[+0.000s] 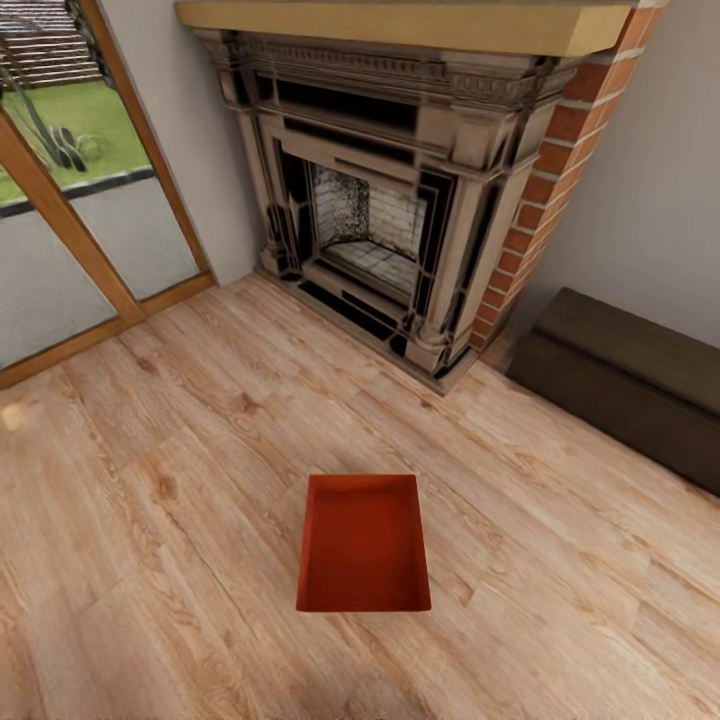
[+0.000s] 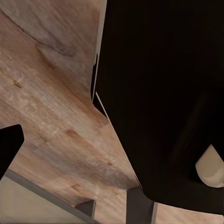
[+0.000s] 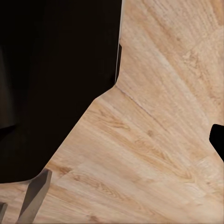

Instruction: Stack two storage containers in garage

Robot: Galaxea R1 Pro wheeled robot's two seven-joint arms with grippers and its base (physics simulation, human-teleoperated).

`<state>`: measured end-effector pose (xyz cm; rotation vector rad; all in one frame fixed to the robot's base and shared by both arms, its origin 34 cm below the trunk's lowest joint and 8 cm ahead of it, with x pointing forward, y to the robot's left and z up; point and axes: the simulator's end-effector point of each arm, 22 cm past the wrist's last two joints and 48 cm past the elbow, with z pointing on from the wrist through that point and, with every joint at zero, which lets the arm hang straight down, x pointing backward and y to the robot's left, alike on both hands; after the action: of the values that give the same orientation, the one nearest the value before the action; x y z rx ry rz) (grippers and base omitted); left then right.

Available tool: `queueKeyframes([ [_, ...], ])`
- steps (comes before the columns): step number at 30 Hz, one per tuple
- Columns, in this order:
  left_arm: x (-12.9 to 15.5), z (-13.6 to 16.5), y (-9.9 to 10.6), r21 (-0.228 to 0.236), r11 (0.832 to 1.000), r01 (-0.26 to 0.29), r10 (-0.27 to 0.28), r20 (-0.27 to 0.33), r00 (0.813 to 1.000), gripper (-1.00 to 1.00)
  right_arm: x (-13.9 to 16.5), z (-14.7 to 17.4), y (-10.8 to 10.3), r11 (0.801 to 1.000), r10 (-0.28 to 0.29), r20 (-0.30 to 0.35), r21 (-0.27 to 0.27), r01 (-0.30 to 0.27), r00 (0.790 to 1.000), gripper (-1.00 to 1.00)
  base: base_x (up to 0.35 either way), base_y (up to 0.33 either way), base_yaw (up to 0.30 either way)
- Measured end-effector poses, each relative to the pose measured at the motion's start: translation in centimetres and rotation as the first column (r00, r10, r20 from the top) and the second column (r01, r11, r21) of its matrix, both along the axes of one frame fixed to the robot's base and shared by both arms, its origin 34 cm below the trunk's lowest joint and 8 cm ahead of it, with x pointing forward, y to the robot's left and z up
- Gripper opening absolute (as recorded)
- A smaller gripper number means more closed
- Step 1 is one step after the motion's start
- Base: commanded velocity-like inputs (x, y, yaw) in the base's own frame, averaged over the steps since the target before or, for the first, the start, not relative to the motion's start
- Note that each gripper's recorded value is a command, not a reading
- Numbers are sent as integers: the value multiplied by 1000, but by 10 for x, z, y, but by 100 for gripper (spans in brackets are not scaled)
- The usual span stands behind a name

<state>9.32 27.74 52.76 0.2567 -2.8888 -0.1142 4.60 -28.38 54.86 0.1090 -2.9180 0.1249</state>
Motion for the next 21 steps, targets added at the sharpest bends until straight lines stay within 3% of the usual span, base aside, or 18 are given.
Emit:
queueKeyframes([
  [21,-14,2,0,0,1000,0,0,-34,999,100,-12,3,0,1000,0,-33,-1,0,999,100,0,0,0],
])
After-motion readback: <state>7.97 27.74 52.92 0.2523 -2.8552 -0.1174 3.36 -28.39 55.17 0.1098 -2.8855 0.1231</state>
